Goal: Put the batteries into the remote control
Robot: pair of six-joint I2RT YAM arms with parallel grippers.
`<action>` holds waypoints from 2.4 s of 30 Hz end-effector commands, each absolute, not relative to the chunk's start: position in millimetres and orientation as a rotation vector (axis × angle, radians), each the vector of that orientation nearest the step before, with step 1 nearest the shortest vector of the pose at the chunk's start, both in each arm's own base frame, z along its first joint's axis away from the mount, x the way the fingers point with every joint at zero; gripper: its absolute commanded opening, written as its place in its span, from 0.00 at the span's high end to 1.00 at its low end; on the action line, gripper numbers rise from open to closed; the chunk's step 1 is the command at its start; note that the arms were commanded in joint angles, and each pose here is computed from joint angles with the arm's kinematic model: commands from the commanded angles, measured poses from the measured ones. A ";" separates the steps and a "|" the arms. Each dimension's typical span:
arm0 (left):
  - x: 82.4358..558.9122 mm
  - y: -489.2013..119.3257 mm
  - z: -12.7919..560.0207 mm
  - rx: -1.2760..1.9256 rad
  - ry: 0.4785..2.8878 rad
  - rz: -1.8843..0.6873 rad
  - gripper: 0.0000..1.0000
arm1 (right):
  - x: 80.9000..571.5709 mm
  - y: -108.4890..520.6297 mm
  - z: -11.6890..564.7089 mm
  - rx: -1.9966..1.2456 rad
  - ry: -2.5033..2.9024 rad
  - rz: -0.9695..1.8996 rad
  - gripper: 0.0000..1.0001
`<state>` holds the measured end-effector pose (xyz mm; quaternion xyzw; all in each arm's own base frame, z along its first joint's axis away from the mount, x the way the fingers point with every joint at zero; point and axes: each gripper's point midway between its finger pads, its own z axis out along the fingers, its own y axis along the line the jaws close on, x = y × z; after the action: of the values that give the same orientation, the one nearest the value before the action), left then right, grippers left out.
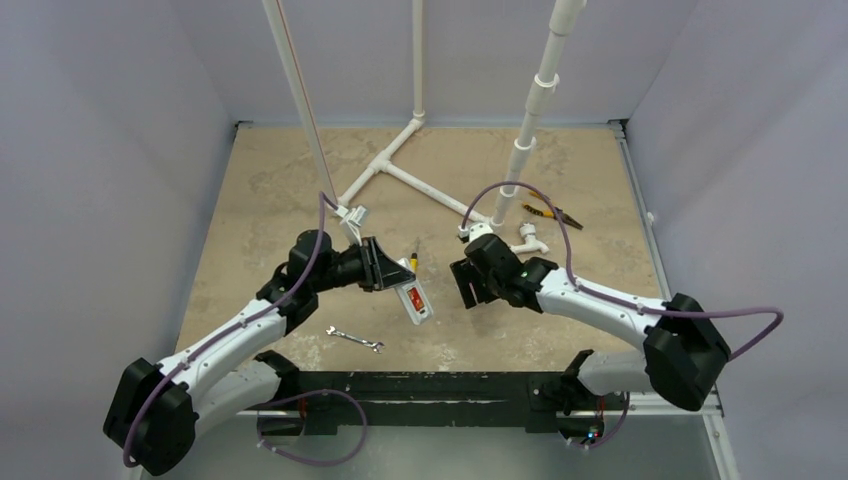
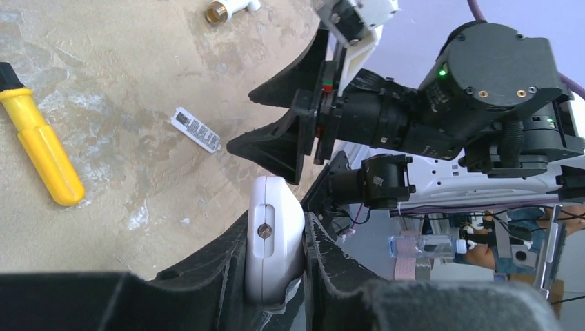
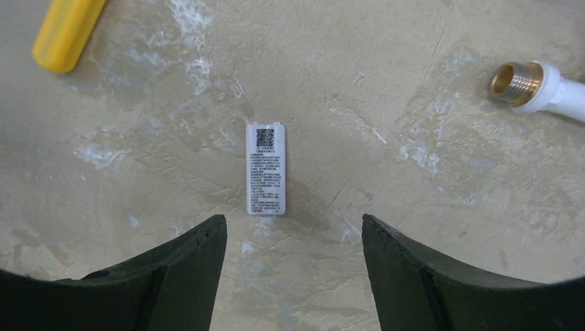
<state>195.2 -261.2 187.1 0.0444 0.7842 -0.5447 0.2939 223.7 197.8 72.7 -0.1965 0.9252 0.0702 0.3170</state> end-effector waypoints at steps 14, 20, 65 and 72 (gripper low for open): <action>203.3 -266.9 212.4 0.180 2.014 -1.465 1.00 | 232.8 219.4 22.7 -0.578 2.493 0.192 0.46; 203.6 -266.9 211.9 0.180 2.018 -1.464 1.00 | 229.0 220.9 18.2 -0.599 2.528 0.194 0.61; 209.7 -268.2 211.5 0.149 2.018 -1.460 1.00 | 211.9 209.7 39.5 -0.642 2.568 0.140 0.88; 224.8 -263.4 203.3 0.020 2.036 -1.419 1.00 | 217.6 215.7 96.5 -0.657 2.415 0.247 0.91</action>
<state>204.7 -263.4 184.6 0.0370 0.7910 -0.5355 0.2935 208.5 207.5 51.4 -0.2354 0.9357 0.0682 0.2539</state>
